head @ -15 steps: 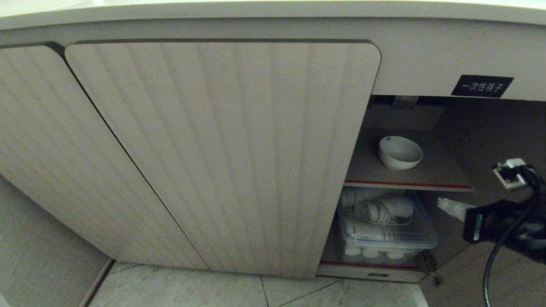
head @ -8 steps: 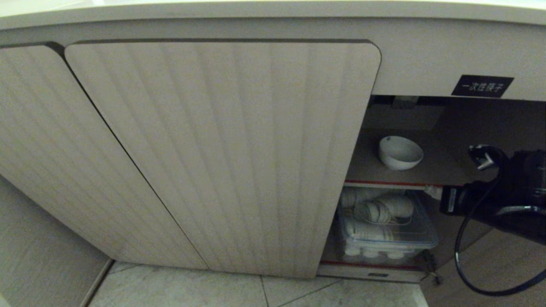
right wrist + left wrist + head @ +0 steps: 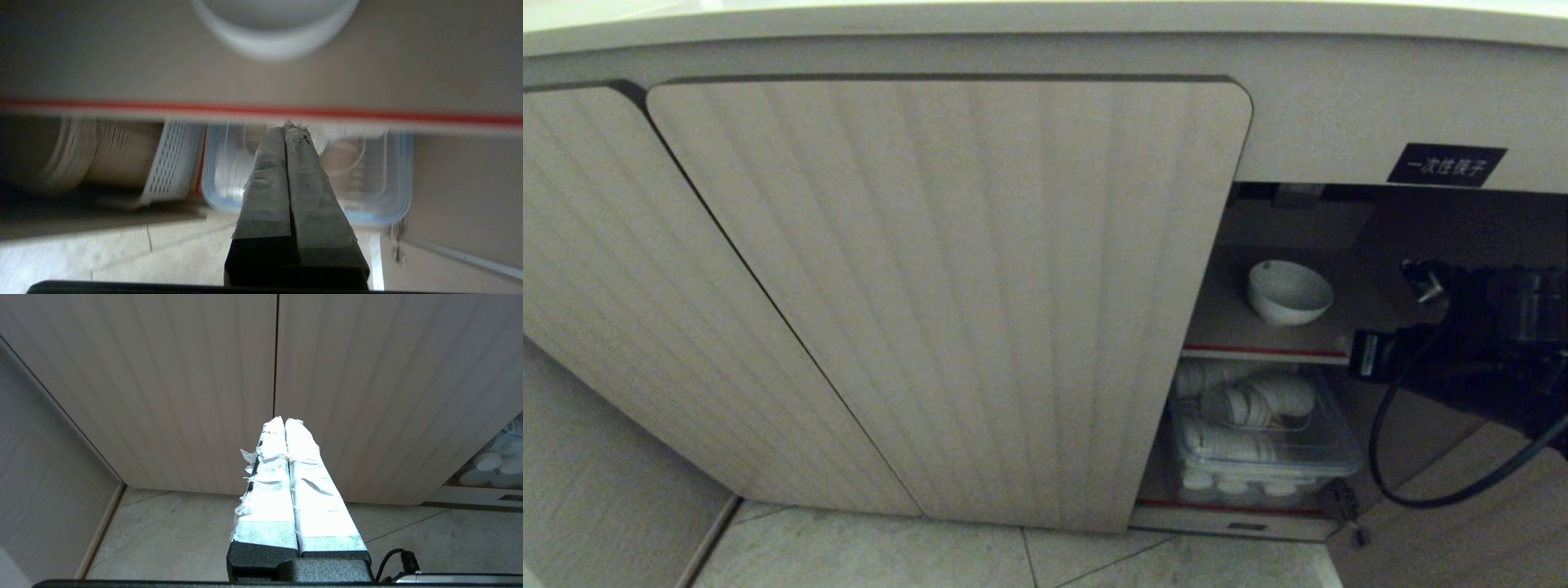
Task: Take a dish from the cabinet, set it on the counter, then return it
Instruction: Take the bowl from the cabinet
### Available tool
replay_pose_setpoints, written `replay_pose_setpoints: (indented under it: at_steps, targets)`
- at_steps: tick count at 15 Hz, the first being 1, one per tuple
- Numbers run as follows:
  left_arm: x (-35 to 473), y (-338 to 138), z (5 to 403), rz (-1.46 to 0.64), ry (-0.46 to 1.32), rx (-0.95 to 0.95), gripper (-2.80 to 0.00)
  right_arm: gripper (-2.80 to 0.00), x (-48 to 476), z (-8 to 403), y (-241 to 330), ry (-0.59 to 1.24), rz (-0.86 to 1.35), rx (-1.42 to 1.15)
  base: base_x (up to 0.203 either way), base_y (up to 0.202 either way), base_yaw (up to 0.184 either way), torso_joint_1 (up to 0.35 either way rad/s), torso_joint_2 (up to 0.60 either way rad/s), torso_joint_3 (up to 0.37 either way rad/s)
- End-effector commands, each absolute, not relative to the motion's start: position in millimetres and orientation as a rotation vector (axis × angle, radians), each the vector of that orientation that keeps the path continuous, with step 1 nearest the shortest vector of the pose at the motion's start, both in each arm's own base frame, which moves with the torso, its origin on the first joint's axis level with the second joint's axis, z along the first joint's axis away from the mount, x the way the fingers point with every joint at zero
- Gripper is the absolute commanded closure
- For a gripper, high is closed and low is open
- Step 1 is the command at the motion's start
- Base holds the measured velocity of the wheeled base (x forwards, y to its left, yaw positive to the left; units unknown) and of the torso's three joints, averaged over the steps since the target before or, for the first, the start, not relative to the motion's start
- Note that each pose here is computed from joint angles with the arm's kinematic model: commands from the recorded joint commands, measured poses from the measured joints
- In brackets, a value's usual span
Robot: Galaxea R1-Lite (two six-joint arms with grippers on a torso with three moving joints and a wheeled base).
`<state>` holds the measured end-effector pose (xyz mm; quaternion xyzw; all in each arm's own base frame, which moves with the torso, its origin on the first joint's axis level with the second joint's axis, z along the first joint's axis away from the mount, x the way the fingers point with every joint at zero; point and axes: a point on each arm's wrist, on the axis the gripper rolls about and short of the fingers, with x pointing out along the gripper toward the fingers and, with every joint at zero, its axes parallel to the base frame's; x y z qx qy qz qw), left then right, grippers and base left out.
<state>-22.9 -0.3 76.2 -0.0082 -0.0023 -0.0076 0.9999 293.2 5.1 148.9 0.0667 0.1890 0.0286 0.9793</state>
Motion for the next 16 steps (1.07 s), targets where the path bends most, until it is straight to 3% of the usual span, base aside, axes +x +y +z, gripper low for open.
replay_pose_setpoints:
  at_steps: [1,16]
  targets:
    - [-22.9,-0.3,76.4,-0.015,-0.006,-0.017,0.0,0.0,300.4,154.5,3.2,0.363,0.052,0.136,0.0,0.0,0.0,0.0,0.0,0.0]
    - [-22.8,-0.3,76.0,-0.014,-0.005,-0.017,0.0,0.0,343.3,160.1,-0.6,0.41,0.023,0.203,0.0,0.0,0.0,0.0,0.0,0.0]
